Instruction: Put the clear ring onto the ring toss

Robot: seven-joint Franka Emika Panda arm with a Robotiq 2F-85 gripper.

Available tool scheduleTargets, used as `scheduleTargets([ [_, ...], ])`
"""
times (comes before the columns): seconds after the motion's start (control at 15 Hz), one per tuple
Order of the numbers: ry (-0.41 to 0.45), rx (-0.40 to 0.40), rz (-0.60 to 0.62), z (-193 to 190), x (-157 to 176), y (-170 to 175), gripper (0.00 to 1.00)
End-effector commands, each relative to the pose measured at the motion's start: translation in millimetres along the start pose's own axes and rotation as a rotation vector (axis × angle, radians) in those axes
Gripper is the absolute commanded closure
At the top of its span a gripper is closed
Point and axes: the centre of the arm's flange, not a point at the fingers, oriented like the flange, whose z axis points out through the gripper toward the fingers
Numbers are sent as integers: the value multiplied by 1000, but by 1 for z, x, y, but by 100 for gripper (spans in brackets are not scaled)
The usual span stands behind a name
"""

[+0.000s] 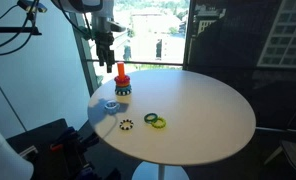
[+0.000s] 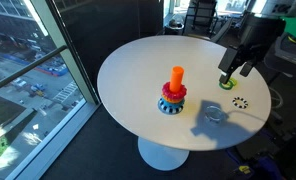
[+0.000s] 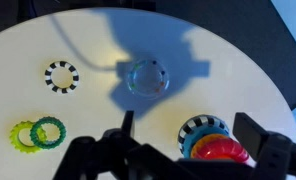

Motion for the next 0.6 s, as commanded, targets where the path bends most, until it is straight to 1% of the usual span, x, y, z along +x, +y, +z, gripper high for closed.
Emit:
scheduleTargets([
  [0.0,1,0,0,0,0,0,0],
  [0.4,-1,-4,-2,0,1,-1,0],
  [0.53,-4,-36,-9,4,3,-2,0],
])
